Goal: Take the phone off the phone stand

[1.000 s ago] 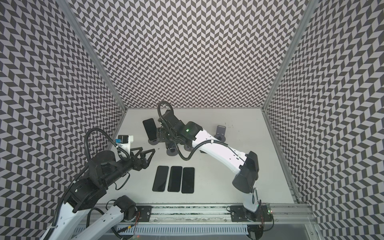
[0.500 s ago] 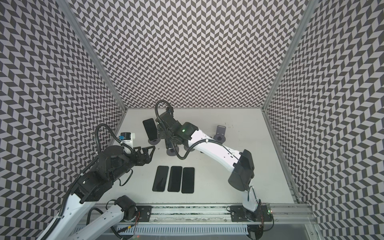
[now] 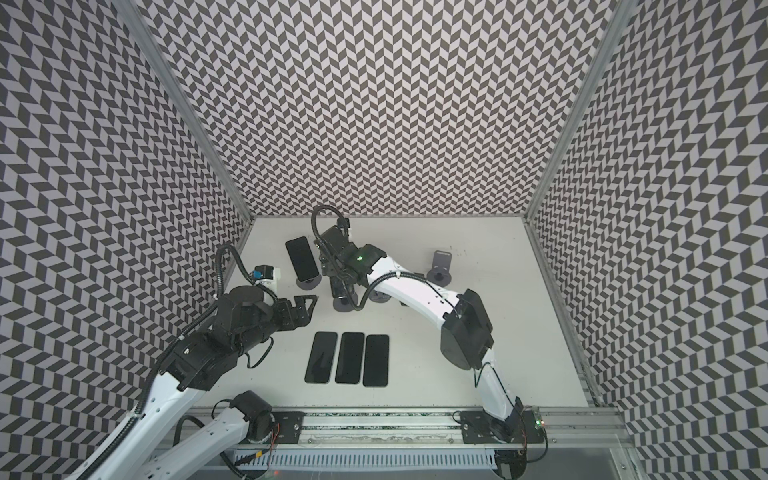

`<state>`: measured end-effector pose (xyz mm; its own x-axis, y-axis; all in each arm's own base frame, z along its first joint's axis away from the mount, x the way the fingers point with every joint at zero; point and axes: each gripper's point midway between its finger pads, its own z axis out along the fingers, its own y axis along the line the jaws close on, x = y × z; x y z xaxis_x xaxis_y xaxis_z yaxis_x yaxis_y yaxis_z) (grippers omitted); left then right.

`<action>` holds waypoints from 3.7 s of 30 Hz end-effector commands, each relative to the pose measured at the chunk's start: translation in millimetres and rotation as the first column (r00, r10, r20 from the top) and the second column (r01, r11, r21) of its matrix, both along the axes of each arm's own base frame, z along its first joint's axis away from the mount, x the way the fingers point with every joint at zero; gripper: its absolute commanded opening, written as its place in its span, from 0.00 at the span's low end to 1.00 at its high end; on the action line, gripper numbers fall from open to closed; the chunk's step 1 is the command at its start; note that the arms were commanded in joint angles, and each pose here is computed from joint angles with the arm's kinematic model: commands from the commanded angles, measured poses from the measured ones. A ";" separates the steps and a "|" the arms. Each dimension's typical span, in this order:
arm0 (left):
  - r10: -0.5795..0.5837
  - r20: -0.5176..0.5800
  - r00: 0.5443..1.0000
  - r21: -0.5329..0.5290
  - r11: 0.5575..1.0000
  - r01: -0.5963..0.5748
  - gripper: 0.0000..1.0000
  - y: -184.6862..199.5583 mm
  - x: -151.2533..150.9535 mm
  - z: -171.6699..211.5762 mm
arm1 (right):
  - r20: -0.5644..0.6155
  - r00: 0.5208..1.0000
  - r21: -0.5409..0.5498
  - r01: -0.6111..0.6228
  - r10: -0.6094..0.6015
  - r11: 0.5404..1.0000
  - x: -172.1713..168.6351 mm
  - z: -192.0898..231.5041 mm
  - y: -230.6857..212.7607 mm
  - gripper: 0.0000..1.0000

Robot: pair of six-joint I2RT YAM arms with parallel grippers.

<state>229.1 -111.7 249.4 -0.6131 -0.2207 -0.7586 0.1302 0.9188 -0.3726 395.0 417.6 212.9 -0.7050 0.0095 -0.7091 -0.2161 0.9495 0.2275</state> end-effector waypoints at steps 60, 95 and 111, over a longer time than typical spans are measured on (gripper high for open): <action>-0.094 0.019 0.995 -0.110 0.989 0.095 0.95 -5.4 -22.1 -15.7 | 0.010 0.999 -0.122 -0.034 0.036 0.992 35.4 -77.9 39.6 0.95; -0.114 0.038 0.993 -0.117 0.986 0.118 0.95 -6.7 -26.6 -11.8 | 0.023 0.998 -0.171 -0.051 0.056 0.984 29.4 -71.0 34.4 0.68; -0.115 0.048 0.992 -0.119 0.986 0.120 0.95 -6.3 -27.9 -9.6 | 0.086 0.995 -0.109 -0.041 0.051 0.993 29.8 -32.6 33.0 0.61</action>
<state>200.8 -118.2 237.4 -0.6251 -0.2376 -0.7435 0.2405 0.8476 -0.4731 422.5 448.3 126.4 -0.7053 -0.1570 -0.6914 -0.2706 0.9610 0.0578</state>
